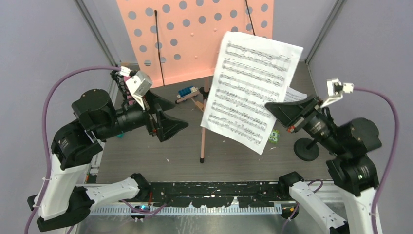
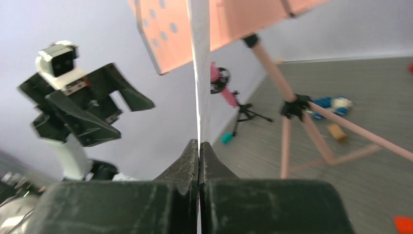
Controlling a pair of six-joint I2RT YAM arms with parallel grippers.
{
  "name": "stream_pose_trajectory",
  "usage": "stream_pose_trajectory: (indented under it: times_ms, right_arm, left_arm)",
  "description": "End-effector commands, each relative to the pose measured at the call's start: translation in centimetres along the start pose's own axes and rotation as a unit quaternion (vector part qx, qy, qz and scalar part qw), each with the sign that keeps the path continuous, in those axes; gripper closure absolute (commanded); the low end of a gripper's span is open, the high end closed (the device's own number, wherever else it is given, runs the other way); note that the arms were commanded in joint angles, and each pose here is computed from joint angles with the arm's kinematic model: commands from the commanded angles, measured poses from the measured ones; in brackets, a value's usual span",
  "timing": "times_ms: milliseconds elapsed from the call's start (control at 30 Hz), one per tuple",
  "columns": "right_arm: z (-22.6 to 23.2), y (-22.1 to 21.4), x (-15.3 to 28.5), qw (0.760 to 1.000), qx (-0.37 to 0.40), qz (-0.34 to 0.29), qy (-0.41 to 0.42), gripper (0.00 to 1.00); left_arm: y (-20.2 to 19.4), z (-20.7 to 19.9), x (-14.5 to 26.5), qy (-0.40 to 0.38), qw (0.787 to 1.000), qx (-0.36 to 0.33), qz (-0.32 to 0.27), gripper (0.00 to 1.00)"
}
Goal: Pack up the instrument practice props
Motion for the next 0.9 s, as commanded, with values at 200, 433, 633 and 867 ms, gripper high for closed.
stream_pose_trajectory:
  times_ms: [200, 433, 633, 867]
  right_arm:
    - [-9.4, -3.0, 10.7, 0.917, -0.005, -0.078, -0.391, 0.99]
    - [-13.8, -4.4, 11.9, 0.852, -0.016, -0.059, -0.520, 0.99]
    - [-17.7, -4.3, 6.9, 0.846, -0.011, -0.045, -0.532, 0.99]
    - [-21.3, -0.3, -1.1, 0.851, 0.017, -0.089, -0.517, 1.00]
  left_arm:
    - [1.5, 4.1, 3.7, 0.179, 0.981, -0.024, -0.072, 0.12]
    - [0.8, 4.6, 3.9, 0.195, 0.978, -0.014, -0.068, 0.12]
    - [-0.1, 4.8, 3.6, 0.197, 0.979, -0.004, -0.060, 0.12]
    - [-0.4, 4.7, 3.5, 0.190, 0.980, 0.006, -0.064, 0.12]
Point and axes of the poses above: each gripper's point midway between its finger pads, its own x axis back along the fingers, its own z axis along the line the jaws close on, y = z × x, the point moved 4 cm from there along x, back along the fingers
